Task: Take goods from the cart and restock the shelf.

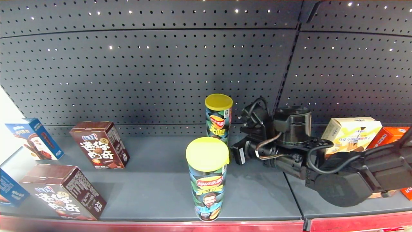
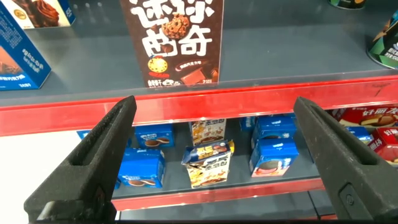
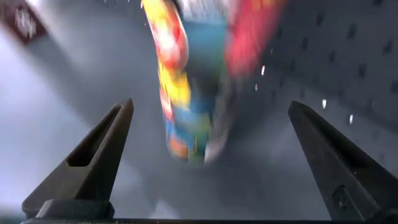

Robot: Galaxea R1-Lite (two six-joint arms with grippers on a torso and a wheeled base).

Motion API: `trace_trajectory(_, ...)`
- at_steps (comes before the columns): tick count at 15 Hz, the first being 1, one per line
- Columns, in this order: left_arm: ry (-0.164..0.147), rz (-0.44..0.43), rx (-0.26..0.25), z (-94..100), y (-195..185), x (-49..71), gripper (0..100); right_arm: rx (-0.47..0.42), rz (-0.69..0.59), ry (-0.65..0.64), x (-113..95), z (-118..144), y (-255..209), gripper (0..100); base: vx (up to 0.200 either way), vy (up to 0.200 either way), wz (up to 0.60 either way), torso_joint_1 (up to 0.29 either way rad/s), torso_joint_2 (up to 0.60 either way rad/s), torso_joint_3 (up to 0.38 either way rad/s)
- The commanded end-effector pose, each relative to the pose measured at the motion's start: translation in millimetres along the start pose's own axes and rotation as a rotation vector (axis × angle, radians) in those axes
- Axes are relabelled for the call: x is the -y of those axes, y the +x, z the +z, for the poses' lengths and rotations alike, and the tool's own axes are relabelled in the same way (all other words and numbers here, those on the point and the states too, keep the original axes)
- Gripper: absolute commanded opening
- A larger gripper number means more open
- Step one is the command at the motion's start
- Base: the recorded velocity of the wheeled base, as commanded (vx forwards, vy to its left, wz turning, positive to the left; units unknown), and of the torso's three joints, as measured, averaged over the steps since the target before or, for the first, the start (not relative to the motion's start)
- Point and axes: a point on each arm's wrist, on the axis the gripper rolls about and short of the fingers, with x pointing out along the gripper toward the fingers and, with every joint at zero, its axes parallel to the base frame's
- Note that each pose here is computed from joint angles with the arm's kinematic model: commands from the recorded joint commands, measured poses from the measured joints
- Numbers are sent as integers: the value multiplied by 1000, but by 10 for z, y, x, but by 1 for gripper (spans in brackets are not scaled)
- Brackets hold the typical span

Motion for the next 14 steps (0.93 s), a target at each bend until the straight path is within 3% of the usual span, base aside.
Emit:
trace_trajectory(1, 0, 0, -1, 1, 1, 0, 100, 6, 1, -2, 7, 38, -228, 100, 0, 0, 0, 0, 0, 0)
trace_trajectory(8, 0, 0, -1, 1, 1, 0, 100, -33, -68, -20, 153, -39, -564, 100, 0, 0, 0, 0, 0, 0)
trace_trajectory(11, 0, 0, -1, 1, 1, 0, 100, 18, -180, -8, 350, 239, -839, 100, 0, 0, 0, 0, 0, 0)
trace_trajectory(14, 0, 0, -1, 1, 1, 0, 100, 93, -355, 11, 708, 443, -1288, 100, 0, 0, 0, 0, 0, 0)
